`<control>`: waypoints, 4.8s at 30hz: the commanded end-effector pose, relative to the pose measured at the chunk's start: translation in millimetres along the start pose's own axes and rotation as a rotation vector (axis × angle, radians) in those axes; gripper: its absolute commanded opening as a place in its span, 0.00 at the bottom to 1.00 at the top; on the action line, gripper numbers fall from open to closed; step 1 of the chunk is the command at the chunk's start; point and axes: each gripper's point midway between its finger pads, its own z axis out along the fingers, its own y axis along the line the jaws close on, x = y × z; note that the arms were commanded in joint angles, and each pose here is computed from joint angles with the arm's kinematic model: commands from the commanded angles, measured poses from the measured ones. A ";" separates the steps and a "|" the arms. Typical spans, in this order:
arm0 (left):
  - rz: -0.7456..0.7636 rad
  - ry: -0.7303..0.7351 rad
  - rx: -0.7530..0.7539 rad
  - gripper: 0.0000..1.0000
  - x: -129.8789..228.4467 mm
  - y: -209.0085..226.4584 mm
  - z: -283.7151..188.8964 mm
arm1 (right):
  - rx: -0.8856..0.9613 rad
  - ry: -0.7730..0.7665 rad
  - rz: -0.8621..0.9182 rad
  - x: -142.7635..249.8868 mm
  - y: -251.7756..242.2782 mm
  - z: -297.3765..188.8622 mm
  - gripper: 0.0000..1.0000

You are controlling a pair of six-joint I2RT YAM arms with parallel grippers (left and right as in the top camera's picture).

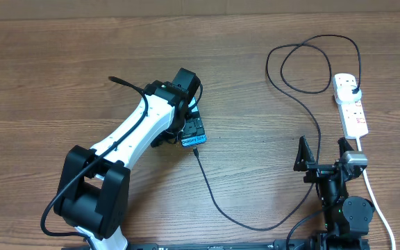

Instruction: Plug charger to phone and switch on socket

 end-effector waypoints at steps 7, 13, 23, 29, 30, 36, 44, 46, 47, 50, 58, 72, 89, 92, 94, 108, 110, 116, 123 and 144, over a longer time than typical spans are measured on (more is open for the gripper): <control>-0.010 -0.002 -0.016 1.00 -0.7 0.8 3.6 | 0.004 -0.004 0.002 1.8 -1.3 0.0 1.00; -0.010 -0.002 -0.016 1.00 -0.7 0.8 3.6 | 0.004 -0.004 0.002 1.8 -1.3 0.0 1.00; -0.010 -0.002 -0.016 1.00 -0.6 0.9 3.6 | 0.004 -0.004 0.002 1.8 -1.3 0.0 1.00; -0.010 -0.002 -0.016 0.99 -0.7 0.8 3.6 | 0.004 -0.004 0.002 1.8 -1.4 0.0 1.00; -0.010 -0.002 -0.016 1.00 -0.7 0.8 3.6 | 0.004 -0.004 0.002 1.8 -1.4 0.0 1.00; -0.010 -0.002 -0.016 1.00 -0.7 0.8 3.6 | 0.004 -0.004 0.002 1.8 -1.3 0.0 1.00; -0.010 -0.002 -0.016 1.00 -0.7 0.8 3.6 | 0.004 -0.004 0.002 1.8 -1.4 0.0 1.00; -0.010 -0.003 -0.016 1.00 -0.8 0.8 3.6 | 0.004 -0.004 0.002 1.8 -1.3 0.0 1.00; -0.009 -0.003 -0.016 1.00 -0.9 0.8 3.6 | 0.004 -0.004 0.002 1.8 -1.3 0.0 1.00; -0.010 -0.005 -0.019 0.99 -1.2 1.3 3.6 | 0.004 -0.004 0.002 1.8 -1.4 0.0 1.00; -0.010 -0.005 -0.019 0.99 -1.2 1.3 3.6 | 0.004 -0.004 0.002 1.8 -1.4 0.0 1.00; -0.010 -0.028 0.006 0.99 -7.0 -4.7 3.6 | 0.009 0.025 0.005 8.3 -2.5 1.8 1.00; -0.006 -0.171 0.037 0.90 -38.5 -16.1 0.2 | 0.009 0.025 0.005 8.3 -2.5 1.8 1.00; -0.011 -0.218 0.037 0.91 -48.3 -17.7 -1.8 | 0.009 0.025 0.005 8.3 -2.5 1.8 1.00; 0.024 -0.236 0.052 0.95 -52.6 -22.2 -3.0 | 0.009 0.025 0.005 8.3 -2.5 1.8 1.00; 0.187 -0.191 0.095 0.97 -48.7 -37.5 14.4 | 0.008 0.025 0.005 8.3 -2.5 1.8 1.00; 0.188 -0.176 0.083 1.00 -46.9 -35.9 20.5 | 0.008 0.025 0.005 8.3 -2.5 1.8 1.00; 0.192 -0.114 0.076 1.00 -38.3 -35.8 39.4 | 0.008 0.025 0.005 8.3 -2.5 1.8 1.00; 0.193 -0.082 0.068 1.00 -34.3 -35.0 50.8 | 0.009 0.025 0.005 8.3 -2.5 1.8 1.00; 0.137 -0.107 0.032 1.00 -35.8 -32.5 50.9 | 0.008 0.025 0.005 8.3 -2.5 1.8 1.00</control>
